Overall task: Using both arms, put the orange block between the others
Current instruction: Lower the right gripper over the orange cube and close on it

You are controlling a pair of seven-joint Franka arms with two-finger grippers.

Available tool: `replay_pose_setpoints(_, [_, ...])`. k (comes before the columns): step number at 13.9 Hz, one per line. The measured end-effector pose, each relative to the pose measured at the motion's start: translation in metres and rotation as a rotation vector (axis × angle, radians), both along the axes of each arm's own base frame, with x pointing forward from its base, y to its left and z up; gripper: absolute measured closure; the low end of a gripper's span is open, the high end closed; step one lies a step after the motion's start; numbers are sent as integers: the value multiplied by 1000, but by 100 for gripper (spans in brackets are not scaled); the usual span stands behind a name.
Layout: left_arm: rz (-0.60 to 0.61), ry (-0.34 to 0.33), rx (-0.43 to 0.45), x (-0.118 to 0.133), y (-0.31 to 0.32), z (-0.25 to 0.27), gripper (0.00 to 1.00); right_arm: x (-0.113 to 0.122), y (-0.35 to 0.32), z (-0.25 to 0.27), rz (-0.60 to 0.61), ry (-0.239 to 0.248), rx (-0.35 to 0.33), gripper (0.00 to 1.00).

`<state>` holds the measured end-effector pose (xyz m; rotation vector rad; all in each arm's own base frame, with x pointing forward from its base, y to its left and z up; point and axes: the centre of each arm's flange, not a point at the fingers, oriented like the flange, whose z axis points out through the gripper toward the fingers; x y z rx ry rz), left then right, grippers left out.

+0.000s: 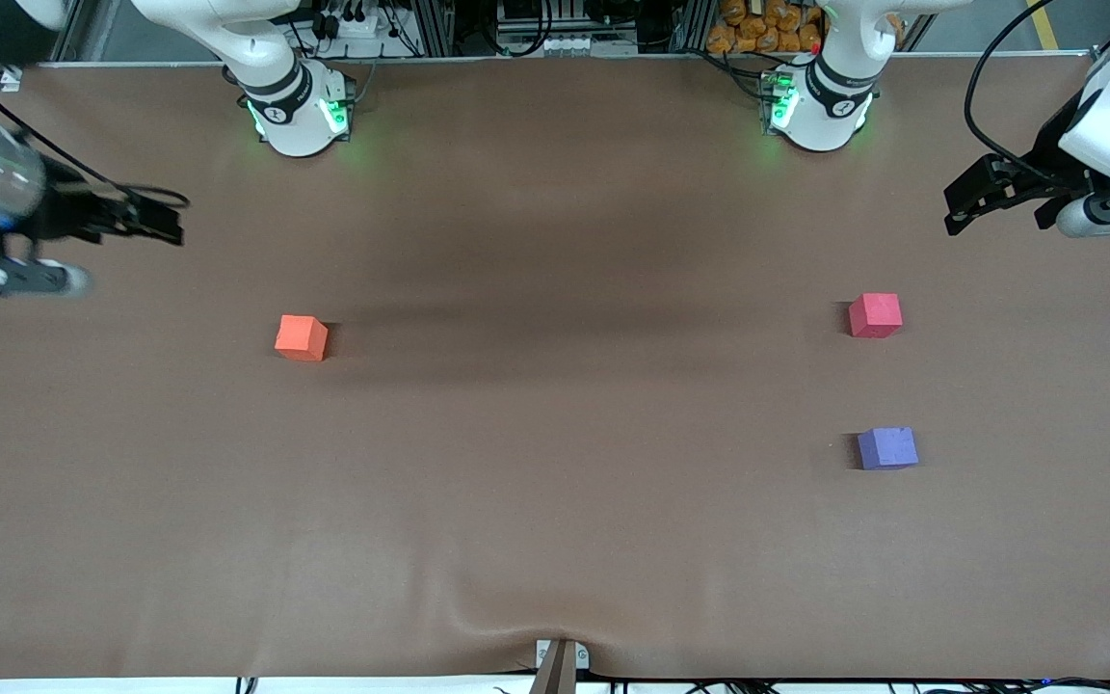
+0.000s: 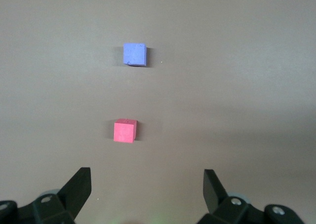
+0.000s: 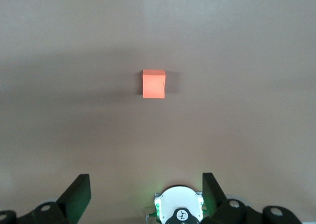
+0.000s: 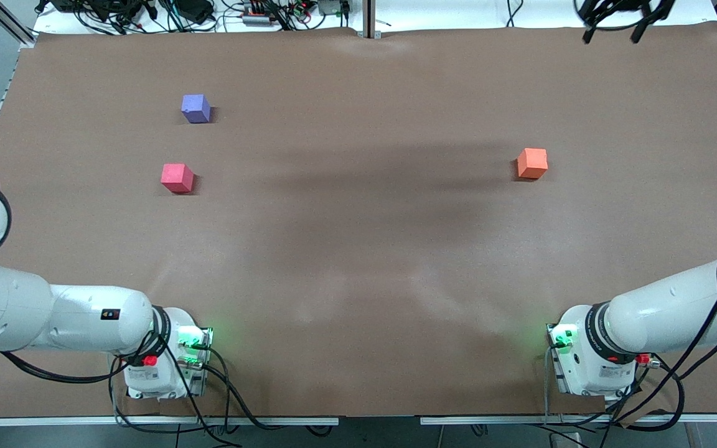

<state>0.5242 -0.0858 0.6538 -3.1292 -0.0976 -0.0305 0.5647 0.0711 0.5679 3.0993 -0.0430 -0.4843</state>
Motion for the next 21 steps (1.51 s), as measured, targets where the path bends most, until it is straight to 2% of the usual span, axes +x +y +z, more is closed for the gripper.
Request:
replay_pose_setpoints(4, [0,-7,-1,-1,0,3,0,55,12,-120,-5,58,10,0])
replay_pose_setpoints(7, [-3,-14,-2,-1,-2,5,0,66,18,-178,-13,130,24,0])
replay_pose_setpoints(9, [-10,-15,-1,-2,-5,5,0,64,17,-205,-27,179,37,0])
replay_pose_setpoints(11, [-12,-15,-1,-2,-7,6,0,59,14,-235,-37,202,35,0])
replay_pose_setpoints(14, [-11,-16,-1,-2,-6,6,0,42,10,-284,-47,217,29,0])
replay_pose_setpoints(18, [-7,-16,-1,-1,-4,6,0,21,-7,-333,-66,203,30,0])
replay_pose_setpoints(21, [-4,-16,-2,-1,-2,6,0,11,-9,-347,-66,216,28,0])
